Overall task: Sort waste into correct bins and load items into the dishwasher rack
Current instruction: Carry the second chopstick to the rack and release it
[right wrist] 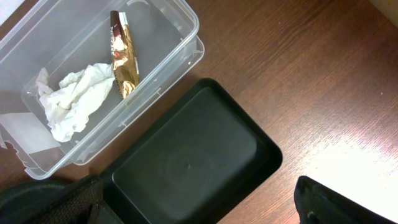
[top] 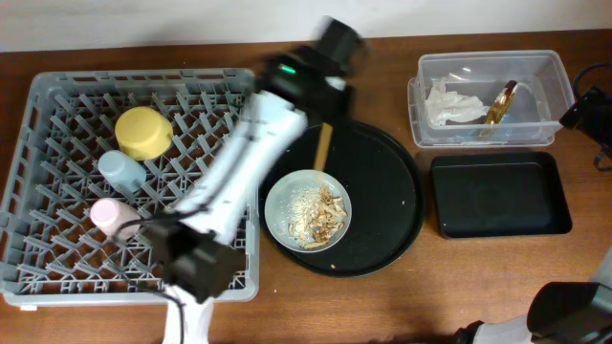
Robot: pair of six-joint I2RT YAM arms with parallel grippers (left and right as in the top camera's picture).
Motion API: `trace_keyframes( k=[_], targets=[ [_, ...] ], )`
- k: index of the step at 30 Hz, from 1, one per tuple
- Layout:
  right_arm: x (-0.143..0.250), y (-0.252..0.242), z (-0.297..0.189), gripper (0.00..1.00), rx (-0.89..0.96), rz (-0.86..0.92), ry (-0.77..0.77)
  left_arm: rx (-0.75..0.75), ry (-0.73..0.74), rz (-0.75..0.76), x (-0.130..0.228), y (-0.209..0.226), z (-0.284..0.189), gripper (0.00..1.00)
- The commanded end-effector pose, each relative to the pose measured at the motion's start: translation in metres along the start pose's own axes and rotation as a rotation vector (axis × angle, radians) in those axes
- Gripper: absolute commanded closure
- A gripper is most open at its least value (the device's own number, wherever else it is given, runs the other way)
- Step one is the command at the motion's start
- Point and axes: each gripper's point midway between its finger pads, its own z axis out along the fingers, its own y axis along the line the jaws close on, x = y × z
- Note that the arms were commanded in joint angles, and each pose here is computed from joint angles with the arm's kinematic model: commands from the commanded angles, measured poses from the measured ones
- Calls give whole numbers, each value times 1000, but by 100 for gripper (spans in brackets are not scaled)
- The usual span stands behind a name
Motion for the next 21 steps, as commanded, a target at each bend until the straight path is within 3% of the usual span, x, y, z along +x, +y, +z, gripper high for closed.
trace_keyframes(
  k=[1,3,6,11,13,20,21],
  targets=[
    [-5,-2,-6,1,9,14,-24,-129,-58,-39,-24,103,-32,99],
    [-5,-2,-6,1,9,14,-24,-109,19,-26,-11,135,-17,99],
    [-5,-2,-6,1,9,14,-24,-66,113,-25,7,147,16,99],
    [-5,-2,-6,1,9,14,-24,-166,153,-40,13,168,41,99],
    [-5,-2,-6,1,9,14,-24,-250,167,-136,19,183,47,99],
    [-5,-2,-6,1,9,14,-24,-265,256,-232,41,186,85,98],
    [-5,-2,-6,1,9,14,-24,-265,257,-232,41,187,85,93]
  ],
)
